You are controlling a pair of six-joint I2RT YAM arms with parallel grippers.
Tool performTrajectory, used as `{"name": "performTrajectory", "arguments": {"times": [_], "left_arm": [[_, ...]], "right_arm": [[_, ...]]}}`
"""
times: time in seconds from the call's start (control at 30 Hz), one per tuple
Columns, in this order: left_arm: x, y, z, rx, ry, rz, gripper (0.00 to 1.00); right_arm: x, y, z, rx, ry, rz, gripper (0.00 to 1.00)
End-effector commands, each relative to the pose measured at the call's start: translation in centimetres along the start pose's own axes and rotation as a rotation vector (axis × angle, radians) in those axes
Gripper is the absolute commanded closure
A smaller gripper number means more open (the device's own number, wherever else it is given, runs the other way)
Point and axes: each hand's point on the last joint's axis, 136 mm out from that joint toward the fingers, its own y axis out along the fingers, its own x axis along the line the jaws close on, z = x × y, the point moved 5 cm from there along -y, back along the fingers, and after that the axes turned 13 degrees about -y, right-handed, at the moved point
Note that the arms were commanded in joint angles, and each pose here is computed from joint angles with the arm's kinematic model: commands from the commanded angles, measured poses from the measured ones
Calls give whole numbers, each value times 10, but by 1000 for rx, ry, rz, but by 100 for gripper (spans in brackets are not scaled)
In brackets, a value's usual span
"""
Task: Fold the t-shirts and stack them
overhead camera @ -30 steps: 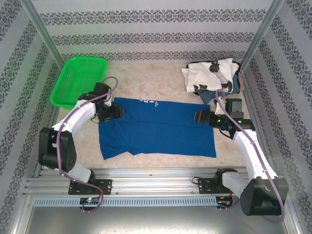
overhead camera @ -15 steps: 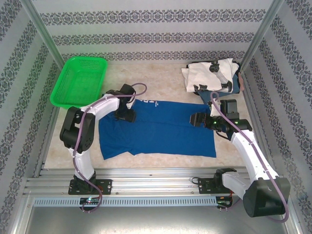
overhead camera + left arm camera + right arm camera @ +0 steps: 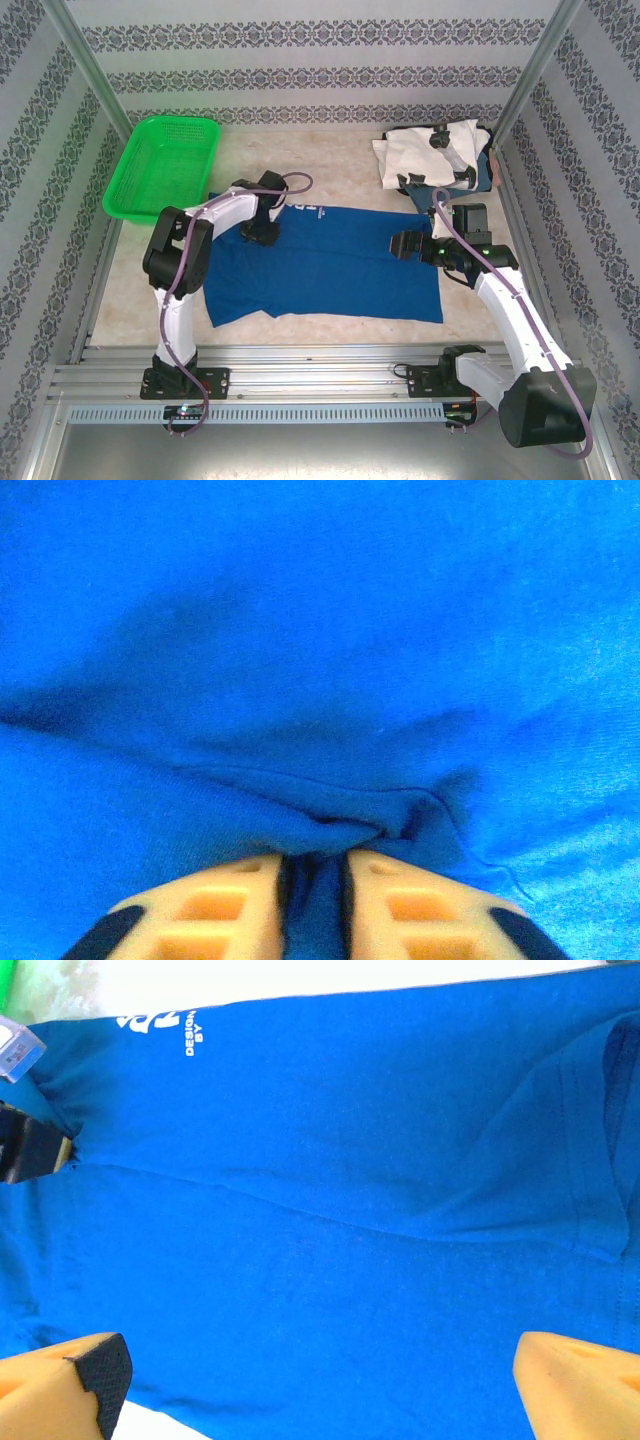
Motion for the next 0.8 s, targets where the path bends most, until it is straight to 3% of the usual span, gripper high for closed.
{"name": "performTrajectory", "arguments": {"times": [0.0,0.4,0.77], "left_arm": [[-1,-4,-2,27,59,-31,84],[-20,-31,5,153,136,138,90],[-33,-22,20,342,108,288,95]], "right_arm": [[5,-6,-9,-23,-23,-5,2],[3,-5,-8,-18,-27,8,2],[1,0,-8,-8,-32,5,2]]}}
